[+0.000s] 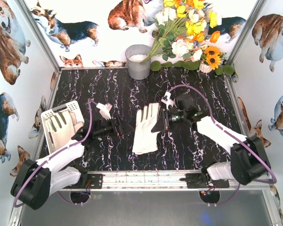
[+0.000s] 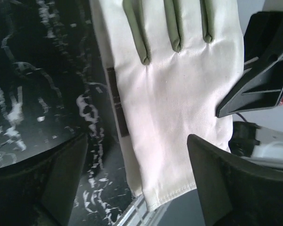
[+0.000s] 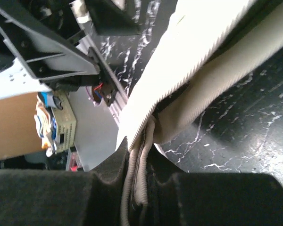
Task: Put the gloves into the storage basket
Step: Pick up the glove from the center of the board, then place the glove in the bin.
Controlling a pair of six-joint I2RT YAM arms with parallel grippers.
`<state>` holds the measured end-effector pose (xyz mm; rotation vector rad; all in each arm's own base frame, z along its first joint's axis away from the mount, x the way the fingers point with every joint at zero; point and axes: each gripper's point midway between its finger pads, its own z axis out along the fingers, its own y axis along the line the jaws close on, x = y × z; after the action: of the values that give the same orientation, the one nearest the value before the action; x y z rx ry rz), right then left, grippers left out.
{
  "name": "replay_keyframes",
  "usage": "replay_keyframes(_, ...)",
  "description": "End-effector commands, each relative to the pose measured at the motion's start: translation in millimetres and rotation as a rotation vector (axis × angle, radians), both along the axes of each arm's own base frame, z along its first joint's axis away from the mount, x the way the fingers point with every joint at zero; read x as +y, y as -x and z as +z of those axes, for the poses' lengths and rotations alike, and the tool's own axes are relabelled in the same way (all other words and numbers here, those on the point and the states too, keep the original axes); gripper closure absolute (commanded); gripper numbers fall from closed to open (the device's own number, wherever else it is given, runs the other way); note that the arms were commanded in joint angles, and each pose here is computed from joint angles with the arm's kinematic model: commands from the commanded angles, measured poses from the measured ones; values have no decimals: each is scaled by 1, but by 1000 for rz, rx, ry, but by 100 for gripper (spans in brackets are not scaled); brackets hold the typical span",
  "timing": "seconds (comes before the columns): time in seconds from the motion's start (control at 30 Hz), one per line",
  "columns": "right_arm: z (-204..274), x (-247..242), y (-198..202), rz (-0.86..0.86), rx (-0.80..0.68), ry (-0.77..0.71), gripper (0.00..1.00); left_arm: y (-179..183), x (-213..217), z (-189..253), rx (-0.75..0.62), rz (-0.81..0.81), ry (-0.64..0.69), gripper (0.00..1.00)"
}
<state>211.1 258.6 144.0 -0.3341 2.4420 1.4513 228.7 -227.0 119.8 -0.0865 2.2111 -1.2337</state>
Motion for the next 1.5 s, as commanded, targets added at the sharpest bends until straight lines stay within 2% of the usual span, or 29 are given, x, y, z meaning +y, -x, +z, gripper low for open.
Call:
replay_keyframes(0.0, 60, 2, 17, 157, -155, -100, 100, 8, -14, 38, -90, -99, 140, 17)
replay_keyframes(0.17, 110, 5, 27, 231, -258, -196, 100, 17, -27, 78, -157, -182, 315, 6)
replay_keyframes(0.37, 153, 8, 35, 250, -357, -311, 100, 23, -34, 106, -205, -245, 380, 3)
replay_keyframes(0.57, 158, 12, 27, 210, -385, -348, 100, 45, -47, 142, -249, -348, 491, 5)
replay_keyframes(0.63, 154, 12, 25, 197, -384, -329, 100, 46, -46, 146, -258, -338, 499, 11)
replay_keyframes(0.9, 122, 13, 13, 134, -336, -214, 100, 21, -36, 134, -263, -139, 437, 54)
replay_keyframes(1.0, 106, 19, 10, 112, -318, -154, 100, 15, -33, 129, -255, -100, 396, 66)
replay_keyframes(1.2, 89, 24, -2, 45, -330, -82, 100, 2, -21, 111, -223, -31, 174, 97)
replay_keyframes(1.23, 86, 23, -5, 26, -330, -67, 100, 0, -19, 110, -219, -23, 147, 100)
replay_keyframes(1.47, 65, 12, -26, -87, -304, 71, 100, -10, -6, 98, -175, 57, 27, 100)
